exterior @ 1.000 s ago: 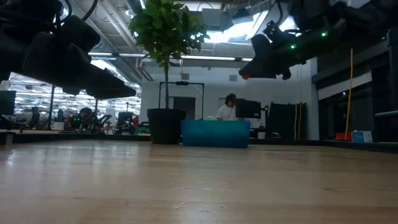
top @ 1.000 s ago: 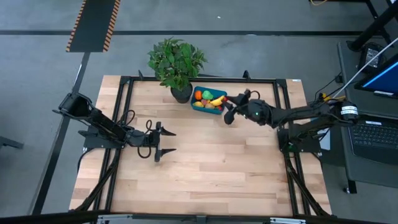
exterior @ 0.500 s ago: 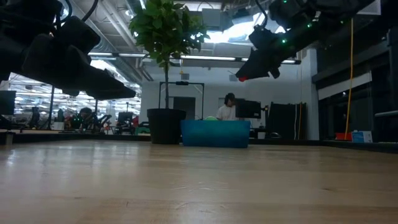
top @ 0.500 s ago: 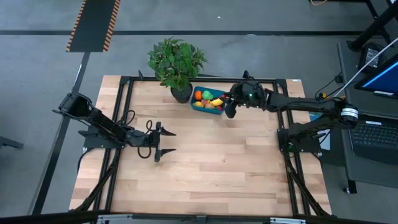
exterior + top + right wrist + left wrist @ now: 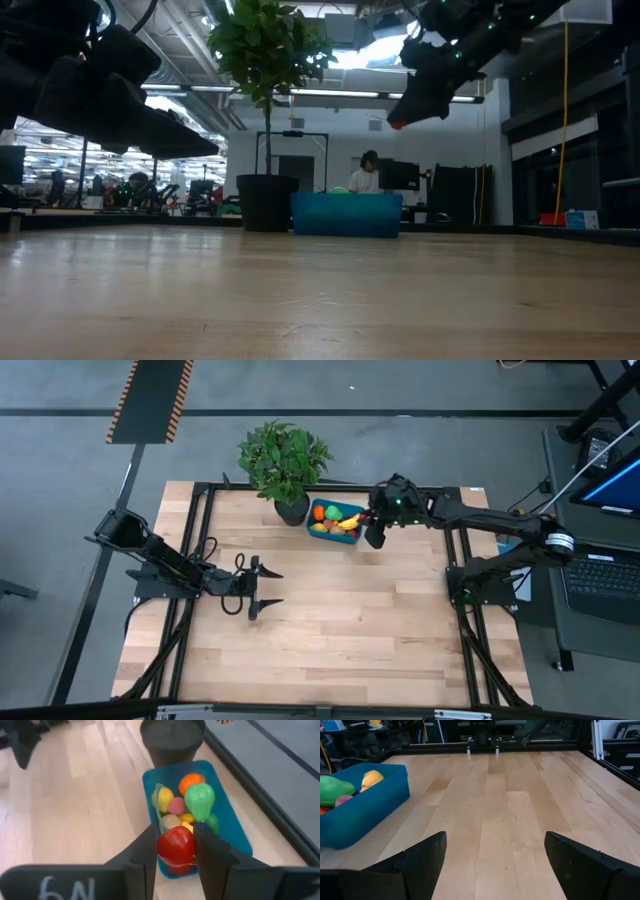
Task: Pick and placing Produce into tupperware
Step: Put the red cherry into the blue container
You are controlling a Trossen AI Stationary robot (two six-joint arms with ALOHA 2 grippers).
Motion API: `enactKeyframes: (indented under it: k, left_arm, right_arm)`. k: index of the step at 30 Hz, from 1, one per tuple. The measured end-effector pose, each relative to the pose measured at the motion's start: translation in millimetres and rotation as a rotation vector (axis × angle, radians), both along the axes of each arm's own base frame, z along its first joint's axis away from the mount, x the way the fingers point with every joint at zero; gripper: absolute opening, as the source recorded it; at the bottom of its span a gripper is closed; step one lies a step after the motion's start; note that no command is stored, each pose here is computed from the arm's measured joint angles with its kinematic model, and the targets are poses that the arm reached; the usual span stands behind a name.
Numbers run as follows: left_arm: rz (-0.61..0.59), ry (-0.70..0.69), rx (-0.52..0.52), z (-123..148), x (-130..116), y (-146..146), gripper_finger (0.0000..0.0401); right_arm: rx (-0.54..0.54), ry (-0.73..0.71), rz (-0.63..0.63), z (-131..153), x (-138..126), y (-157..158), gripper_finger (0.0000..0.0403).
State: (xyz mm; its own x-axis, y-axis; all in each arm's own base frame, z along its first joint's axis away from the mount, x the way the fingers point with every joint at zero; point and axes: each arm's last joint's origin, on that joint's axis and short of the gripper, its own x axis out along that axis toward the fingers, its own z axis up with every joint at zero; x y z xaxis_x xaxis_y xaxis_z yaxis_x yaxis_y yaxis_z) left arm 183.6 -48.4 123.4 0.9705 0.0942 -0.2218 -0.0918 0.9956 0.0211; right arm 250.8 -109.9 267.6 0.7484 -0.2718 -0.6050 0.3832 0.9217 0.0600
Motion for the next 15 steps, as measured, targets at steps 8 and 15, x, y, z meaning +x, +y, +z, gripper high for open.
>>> enactKeyframes:
  k: [8, 15]
  left_arm:
    - [0.000, 0.000, -0.001, 0, 0, 0, 0.0330]
    - [0.000, 0.000, -0.002, 0, 0, 0, 0.0330]
  right_arm:
    - [0.031, 0.066, 0.006, -32, 19, -15, 0.0108]
    - [0.041, 0.120, -0.032, -56, 34, -43, 0.0108]
